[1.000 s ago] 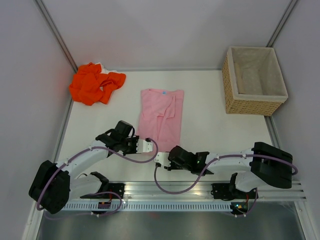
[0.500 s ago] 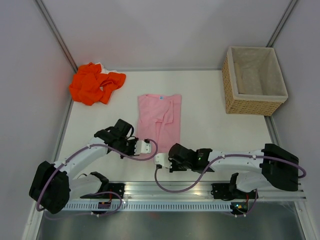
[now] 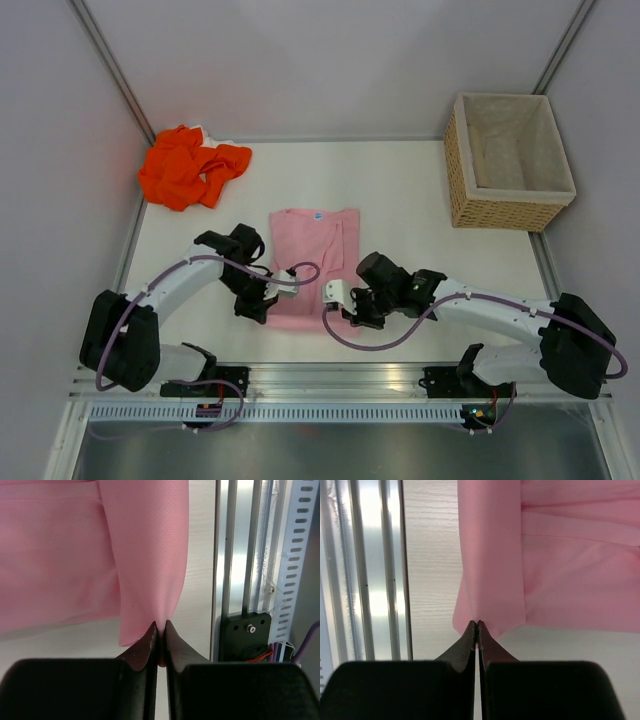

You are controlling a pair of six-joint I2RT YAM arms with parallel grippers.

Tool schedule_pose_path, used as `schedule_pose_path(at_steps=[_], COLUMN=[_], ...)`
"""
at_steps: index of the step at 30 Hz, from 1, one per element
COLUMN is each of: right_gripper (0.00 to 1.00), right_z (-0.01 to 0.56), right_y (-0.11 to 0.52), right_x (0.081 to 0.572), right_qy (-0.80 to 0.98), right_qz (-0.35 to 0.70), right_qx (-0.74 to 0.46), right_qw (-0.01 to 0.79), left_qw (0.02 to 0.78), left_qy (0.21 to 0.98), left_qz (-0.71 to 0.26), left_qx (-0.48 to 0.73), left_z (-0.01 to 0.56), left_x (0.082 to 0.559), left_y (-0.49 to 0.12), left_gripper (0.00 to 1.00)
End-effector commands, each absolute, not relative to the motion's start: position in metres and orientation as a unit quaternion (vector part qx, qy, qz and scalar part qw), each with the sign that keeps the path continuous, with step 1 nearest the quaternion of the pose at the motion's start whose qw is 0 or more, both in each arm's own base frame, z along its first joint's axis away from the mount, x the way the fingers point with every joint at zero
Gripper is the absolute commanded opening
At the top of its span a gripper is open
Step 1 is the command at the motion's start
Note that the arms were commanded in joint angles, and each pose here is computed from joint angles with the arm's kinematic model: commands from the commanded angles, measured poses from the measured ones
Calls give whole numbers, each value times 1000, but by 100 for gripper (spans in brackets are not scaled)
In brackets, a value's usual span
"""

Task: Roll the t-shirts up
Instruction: Roll the tshirt

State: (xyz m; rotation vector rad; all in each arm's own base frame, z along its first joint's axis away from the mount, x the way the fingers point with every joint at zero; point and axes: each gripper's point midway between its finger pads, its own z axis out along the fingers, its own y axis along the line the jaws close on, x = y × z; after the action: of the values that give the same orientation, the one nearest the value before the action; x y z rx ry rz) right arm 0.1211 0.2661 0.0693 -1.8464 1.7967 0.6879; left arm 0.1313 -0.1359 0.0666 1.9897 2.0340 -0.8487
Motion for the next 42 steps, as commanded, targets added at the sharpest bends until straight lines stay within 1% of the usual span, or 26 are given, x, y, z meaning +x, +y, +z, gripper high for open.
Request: schedule_pose_path(at_steps=[1, 5, 10, 14, 15, 16, 17, 20, 21, 22, 23, 24, 25, 27, 32, 33, 38, 39, 40, 42], right_gripper=[0, 0, 0, 0, 0, 0, 2, 15, 18, 23, 29, 31, 32, 38, 43, 43, 42, 43, 43, 43], right_z=[75, 64, 57, 52, 51, 51, 52, 48, 48, 47, 48, 49, 52, 60, 77, 84, 93, 97, 92, 91], right_y=[276, 271, 276, 270, 266, 266, 265, 263, 263, 263, 263, 262, 262, 258, 250, 248, 236, 237, 237, 241], right_x=[140, 163, 183, 198, 205, 208, 212, 223, 226, 229, 233, 234, 236, 239, 243, 246, 250, 250, 243, 236], right_qy=[667, 705, 730, 750, 759, 763, 765, 778, 782, 789, 794, 797, 799, 807, 826, 837, 862, 861, 867, 864], right_qz=[274, 262, 260, 243, 240, 241, 242, 235, 234, 233, 234, 235, 236, 238, 254, 256, 263, 269, 283, 305], right_qx=[-646, -611, -584, -560, -550, -541, -536, -516, -511, -499, -489, -483, -478, -457, -394, -364, -281, -271, -253, -242], right_qw=[251, 246, 243, 252, 255, 259, 262, 269, 269, 271, 274, 274, 280, 288, 313, 319, 329, 336, 323, 319], left_qw=[109, 117, 66, 67, 76, 80, 82, 85, 86, 88, 91, 97, 102, 115, 160, 162, 201, 204, 205, 205], left_qy=[680, 702, 749, 759, 757, 756, 755, 762, 765, 766, 767, 769, 770, 777, 795, 804, 823, 832, 836, 848], left_qz=[-280, -271, -274, -287, -286, -283, -279, -263, -258, -256, -253, -251, -246, -234, -208, -203, -172, -163, -159, -152], left_qx=[669, 648, 600, 581, 583, 585, 587, 586, 584, 583, 583, 579, 580, 573, 547, 536, 503, 490, 484, 464], left_z=[71, 66, 46, 46, 46, 45, 45, 39, 39, 38, 38, 40, 41, 46, 67, 70, 89, 87, 87, 78], left_x=[153, 180, 207, 217, 220, 221, 222, 227, 227, 228, 229, 230, 232, 237, 257, 259, 267, 267, 265, 256], left_y=[-141, -140, -136, -142, -143, -143, -142, -139, -138, -138, -138, -138, -138, -137, -141, -140, -136, -133, -133, -130], left_gripper=[13, 13, 15, 21, 24, 26, 27, 32, 36, 38, 39, 42, 43, 45, 47, 50, 53, 60, 62, 62])
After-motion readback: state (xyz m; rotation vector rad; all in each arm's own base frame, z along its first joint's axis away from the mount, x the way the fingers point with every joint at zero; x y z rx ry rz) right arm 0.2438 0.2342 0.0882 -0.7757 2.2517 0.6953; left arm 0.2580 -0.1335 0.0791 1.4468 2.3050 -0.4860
